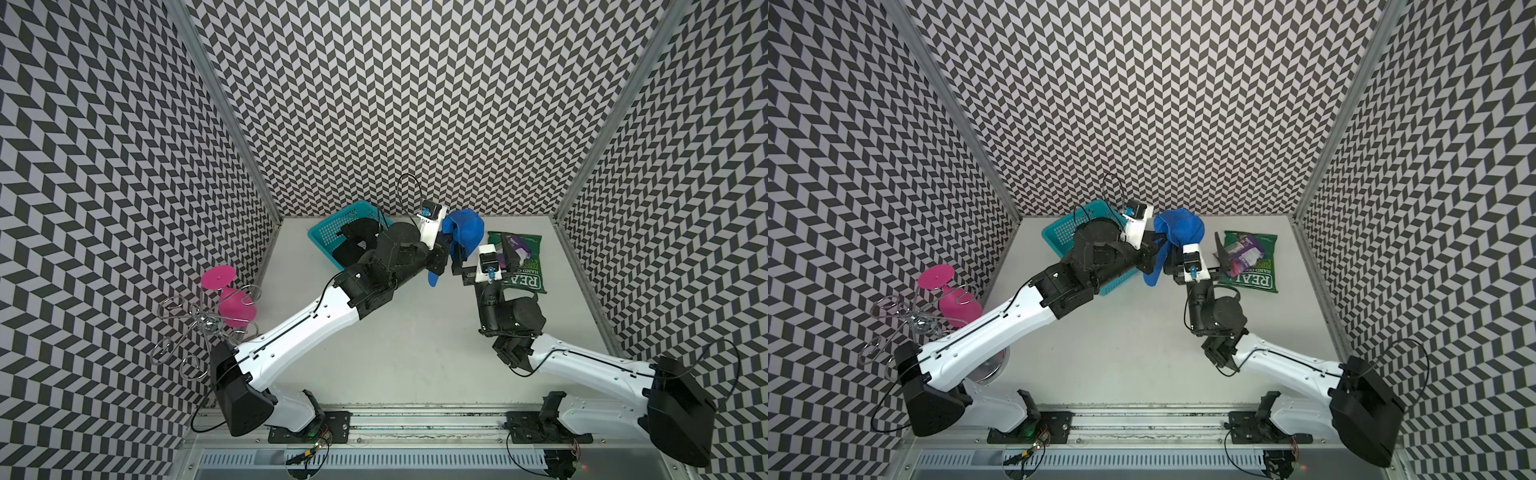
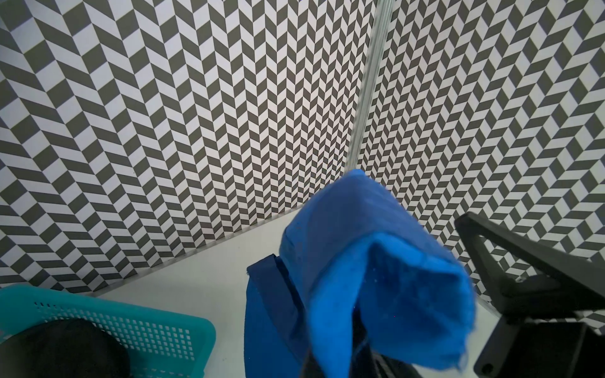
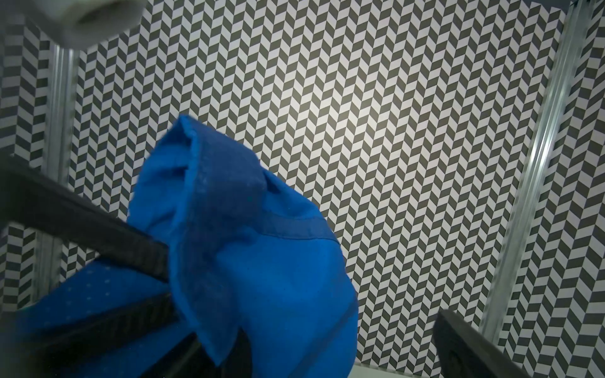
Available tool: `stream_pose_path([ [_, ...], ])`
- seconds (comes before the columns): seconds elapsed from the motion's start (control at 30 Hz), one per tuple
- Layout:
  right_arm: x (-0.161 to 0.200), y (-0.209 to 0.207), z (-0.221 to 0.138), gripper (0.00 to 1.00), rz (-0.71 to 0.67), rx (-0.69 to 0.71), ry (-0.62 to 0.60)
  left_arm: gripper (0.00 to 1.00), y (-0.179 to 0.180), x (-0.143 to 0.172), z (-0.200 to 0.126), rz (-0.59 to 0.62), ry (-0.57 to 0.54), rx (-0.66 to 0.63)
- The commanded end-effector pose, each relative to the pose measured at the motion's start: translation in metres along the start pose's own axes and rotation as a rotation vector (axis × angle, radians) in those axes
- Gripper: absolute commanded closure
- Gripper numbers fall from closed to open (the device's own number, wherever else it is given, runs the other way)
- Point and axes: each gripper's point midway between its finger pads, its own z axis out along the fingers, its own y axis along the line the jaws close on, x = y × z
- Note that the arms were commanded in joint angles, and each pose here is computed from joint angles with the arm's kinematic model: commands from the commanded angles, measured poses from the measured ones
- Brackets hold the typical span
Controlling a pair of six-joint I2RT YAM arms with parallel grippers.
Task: Turn the baseball cap inside out
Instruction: Turn over the baseball cap.
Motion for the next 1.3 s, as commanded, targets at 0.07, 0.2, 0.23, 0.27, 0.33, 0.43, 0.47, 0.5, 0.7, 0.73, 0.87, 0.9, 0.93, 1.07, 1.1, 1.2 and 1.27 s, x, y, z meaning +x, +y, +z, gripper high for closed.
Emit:
stream_pose_path([
  [0.07, -0.001, 0.007, -0.003, 0.00, -0.021, -0.039, -0.025, 1.00, -0.012, -0.026, -0.007, -0.022, -0.065, 0.065],
  [0.2, 0.002, 0.005, -0.002, 0.00, -0.056, -0.018, -0.020, 1.00, -0.012, -0.022, -0.004, -0.021, -0.051, 0.070],
  [0.23, 0.001, 0.002, -0.001, 0.00, -0.058, 0.000, -0.017, 1.00, -0.012, -0.020, -0.004, -0.020, -0.043, 0.067],
  [0.27, -0.001, -0.001, 0.000, 0.00, -0.057, 0.019, -0.013, 1.00, -0.010, -0.018, -0.003, -0.014, -0.036, 0.057],
  [0.33, -0.006, -0.005, 0.001, 0.00, -0.048, 0.032, -0.024, 1.00, -0.002, -0.013, -0.003, -0.007, -0.019, 0.009],
  [0.43, -0.013, -0.014, -0.003, 0.01, -0.013, 0.054, -0.046, 1.00, 0.009, -0.013, -0.007, 0.011, -0.016, -0.040],
  [0.47, -0.014, -0.016, -0.003, 0.00, -0.004, 0.059, -0.046, 1.00, 0.011, -0.012, -0.008, 0.017, -0.015, -0.047],
  [0.5, -0.016, -0.018, -0.003, 0.01, 0.004, 0.067, -0.047, 1.00, 0.012, -0.011, -0.009, 0.029, -0.012, -0.050],
  [0.7, -0.024, -0.018, 0.001, 0.04, -0.010, 0.048, -0.035, 1.00, 0.021, 0.007, -0.008, 0.123, 0.066, -0.098],
  [0.73, -0.025, -0.010, 0.003, 0.08, -0.030, 0.009, -0.032, 1.00, 0.019, 0.009, -0.008, 0.149, 0.076, -0.081],
  [0.87, -0.023, 0.019, 0.010, 0.18, -0.095, -0.124, -0.005, 1.00, 0.011, 0.015, -0.011, 0.224, 0.113, -0.028],
  [0.9, -0.022, 0.023, 0.010, 0.20, -0.105, -0.145, -0.005, 1.00, 0.009, 0.016, -0.011, 0.239, 0.124, -0.018],
  [0.93, -0.022, 0.026, 0.010, 0.23, -0.111, -0.161, -0.007, 1.00, 0.008, 0.019, -0.011, 0.255, 0.139, -0.011],
  [1.07, -0.023, 0.043, 0.010, 0.36, -0.147, -0.249, -0.007, 1.00, 0.007, 0.028, -0.012, 0.304, 0.189, 0.012],
  [1.1, -0.022, 0.047, 0.010, 0.39, -0.156, -0.271, -0.001, 1.00, 0.007, 0.029, -0.013, 0.308, 0.194, 0.011],
  [1.2, -0.013, 0.058, 0.008, 0.45, -0.181, -0.341, 0.027, 1.00, 0.007, 0.028, -0.017, 0.320, 0.184, 0.012],
  [1.27, -0.007, 0.061, 0.006, 0.55, -0.173, -0.377, 0.046, 1.00, 0.008, 0.026, -0.021, 0.324, 0.175, 0.016],
])
